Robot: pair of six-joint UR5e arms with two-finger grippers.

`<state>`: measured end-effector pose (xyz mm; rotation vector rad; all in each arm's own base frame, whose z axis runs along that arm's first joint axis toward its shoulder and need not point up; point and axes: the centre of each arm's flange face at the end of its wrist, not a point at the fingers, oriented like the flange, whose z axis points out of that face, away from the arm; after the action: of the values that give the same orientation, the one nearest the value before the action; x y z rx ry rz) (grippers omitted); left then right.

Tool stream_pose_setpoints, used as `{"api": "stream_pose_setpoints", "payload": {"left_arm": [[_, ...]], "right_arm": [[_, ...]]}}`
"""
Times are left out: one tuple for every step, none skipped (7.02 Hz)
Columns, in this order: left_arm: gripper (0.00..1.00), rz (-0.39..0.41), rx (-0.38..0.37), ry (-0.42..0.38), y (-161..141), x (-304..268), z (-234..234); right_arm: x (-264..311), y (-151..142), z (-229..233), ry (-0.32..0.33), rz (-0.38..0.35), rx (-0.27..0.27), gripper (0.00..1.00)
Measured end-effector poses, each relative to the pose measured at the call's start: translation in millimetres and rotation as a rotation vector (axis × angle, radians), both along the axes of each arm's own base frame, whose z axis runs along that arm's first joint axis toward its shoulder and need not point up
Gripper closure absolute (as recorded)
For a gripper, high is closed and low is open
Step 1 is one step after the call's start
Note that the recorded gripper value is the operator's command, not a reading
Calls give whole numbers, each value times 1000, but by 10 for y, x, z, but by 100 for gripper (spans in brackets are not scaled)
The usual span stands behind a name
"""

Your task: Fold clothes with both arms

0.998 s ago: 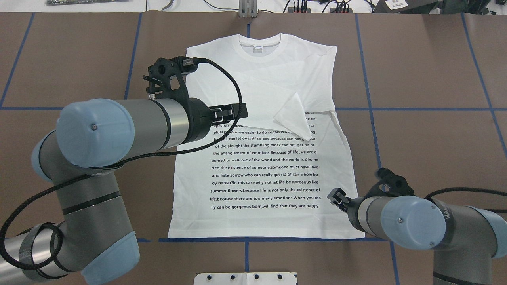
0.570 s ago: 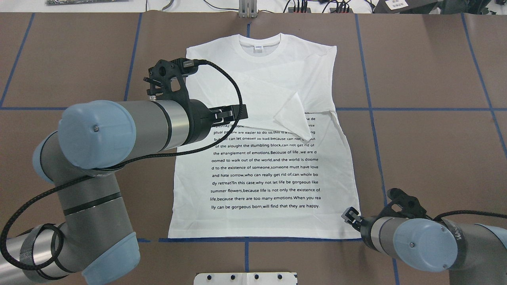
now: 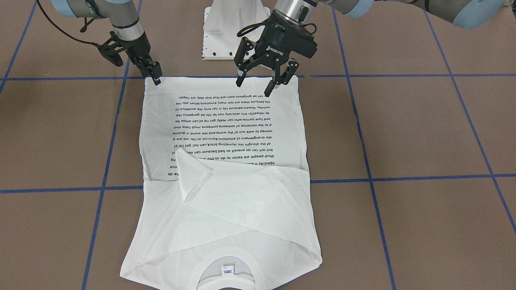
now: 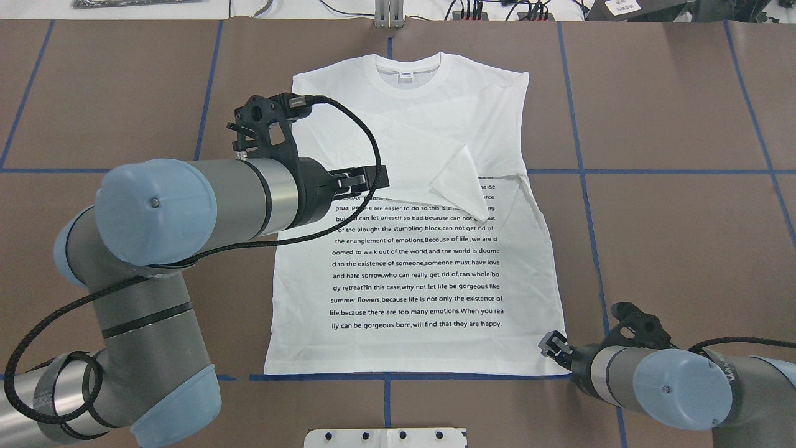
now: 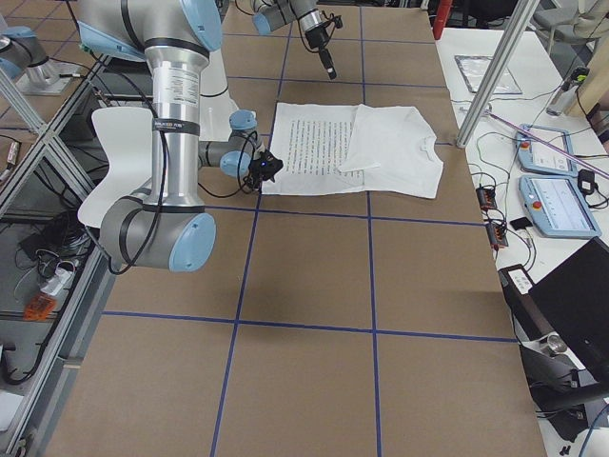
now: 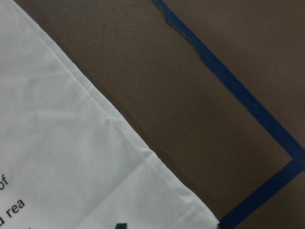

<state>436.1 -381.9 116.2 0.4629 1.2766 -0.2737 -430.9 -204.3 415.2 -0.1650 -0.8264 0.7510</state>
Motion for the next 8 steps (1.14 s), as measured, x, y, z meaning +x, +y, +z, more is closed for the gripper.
{"api": "stream_pose_setpoints", "payload": {"left_arm": [[18, 0, -1, 0, -2, 2, 2], [18, 0, -2, 0, -2, 2, 3], [17, -1, -2, 1, -2, -4, 1], [17, -1, -2, 2, 1, -11, -2], [17, -1, -2, 4, 4, -18, -7], [17, -1, -1, 5, 6, -24, -8], [17, -2, -2, 6, 4, -31, -8], [18, -4, -6, 4, 4, -39, 18]], "right_arm": [[28, 7, 50, 10, 0, -2, 54], [41, 10, 77, 15, 0, -3, 74], [45, 12, 87, 17, -1, -4, 86], [46, 16, 88, 17, -2, -5, 99], [47, 23, 83, 15, -5, -10, 100], [45, 38, 73, 9, -2, -25, 100], [44, 50, 55, 2, 6, -42, 100], [61, 60, 1, -11, 9, -51, 100]]}}
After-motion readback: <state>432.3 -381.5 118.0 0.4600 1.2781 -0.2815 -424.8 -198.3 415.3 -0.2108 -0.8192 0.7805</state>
